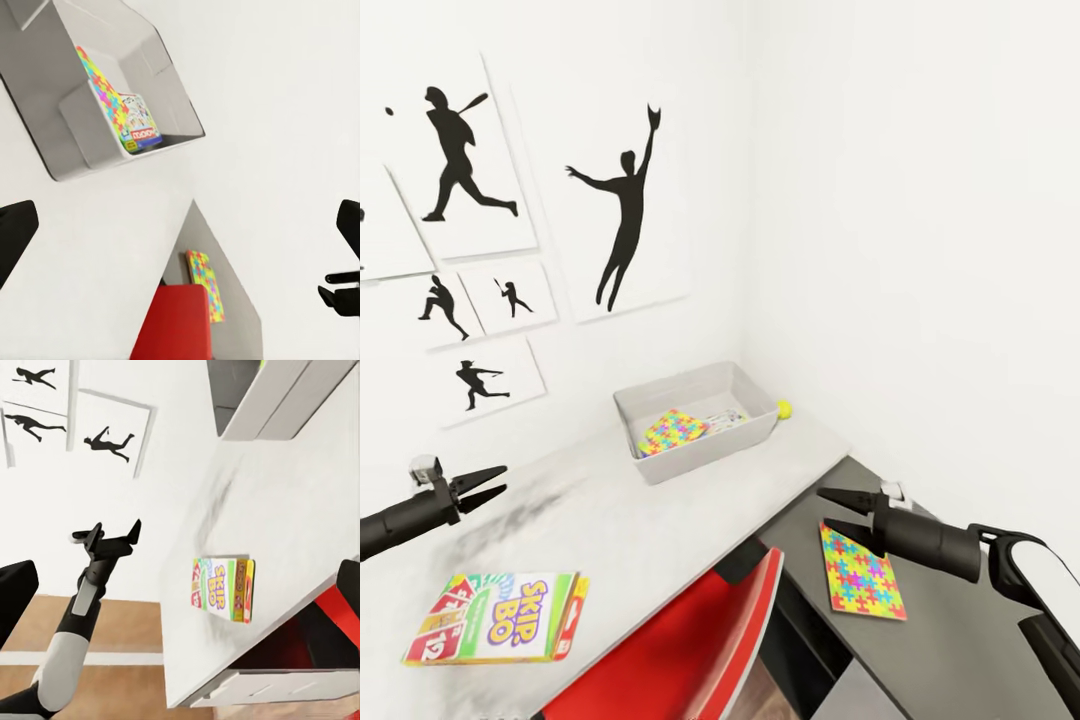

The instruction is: Put all the toys in the child's room - the three board games (two on the bed and one on the table), the two jigsaw puzzles on the table, and the tennis ball on the table - inside the toy box on the table in the child's room.

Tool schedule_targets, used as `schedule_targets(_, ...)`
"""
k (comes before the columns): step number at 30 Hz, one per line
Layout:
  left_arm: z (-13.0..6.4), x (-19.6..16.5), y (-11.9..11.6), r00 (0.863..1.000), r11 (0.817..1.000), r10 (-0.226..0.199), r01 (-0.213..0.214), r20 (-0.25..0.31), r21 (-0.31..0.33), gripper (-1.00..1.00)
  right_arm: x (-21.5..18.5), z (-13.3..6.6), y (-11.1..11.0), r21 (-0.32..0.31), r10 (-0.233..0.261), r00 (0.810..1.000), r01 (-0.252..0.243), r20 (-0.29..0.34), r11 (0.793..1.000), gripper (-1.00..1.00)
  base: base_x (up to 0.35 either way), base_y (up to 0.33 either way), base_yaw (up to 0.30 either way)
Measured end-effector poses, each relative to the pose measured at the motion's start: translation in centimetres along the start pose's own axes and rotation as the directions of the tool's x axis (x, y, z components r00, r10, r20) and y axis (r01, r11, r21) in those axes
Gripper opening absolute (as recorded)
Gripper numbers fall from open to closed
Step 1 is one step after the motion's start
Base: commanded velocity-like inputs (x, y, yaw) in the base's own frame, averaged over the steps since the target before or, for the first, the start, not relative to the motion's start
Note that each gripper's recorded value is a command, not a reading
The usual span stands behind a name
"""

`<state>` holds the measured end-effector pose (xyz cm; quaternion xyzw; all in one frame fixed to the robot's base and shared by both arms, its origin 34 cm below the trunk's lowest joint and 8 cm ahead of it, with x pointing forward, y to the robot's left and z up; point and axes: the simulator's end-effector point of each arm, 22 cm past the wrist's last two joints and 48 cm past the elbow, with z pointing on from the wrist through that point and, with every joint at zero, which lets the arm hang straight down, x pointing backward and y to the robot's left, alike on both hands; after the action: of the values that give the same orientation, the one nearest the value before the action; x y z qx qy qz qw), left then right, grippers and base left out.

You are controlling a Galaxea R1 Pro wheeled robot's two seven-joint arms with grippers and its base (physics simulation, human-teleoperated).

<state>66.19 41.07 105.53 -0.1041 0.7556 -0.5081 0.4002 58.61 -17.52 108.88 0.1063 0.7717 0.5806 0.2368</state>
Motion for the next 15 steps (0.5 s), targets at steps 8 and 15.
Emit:
schedule_targets(8, 0.10, 0.05, -0.59, 1.000, 1.000, 0.012, -0.012, -0.005, 0.007, 1.00, 0.14, -0.35, 0.24, 0.002, -0.006, 1.000, 0.006, 0.004, 1.000, 1.00, -0.162, 0.019, 0.004)
schedule_targets(15, 0.04, -0.05, -0.84, 1.000, 1.000, 0.016, -0.016, -0.004, 0.009, 1.00, 0.11, -0.44, 0.25, 0.005, -0.008, 1.000, 0.008, 0.006, 1.000, 1.00, -0.015, 0.002, 0.000)
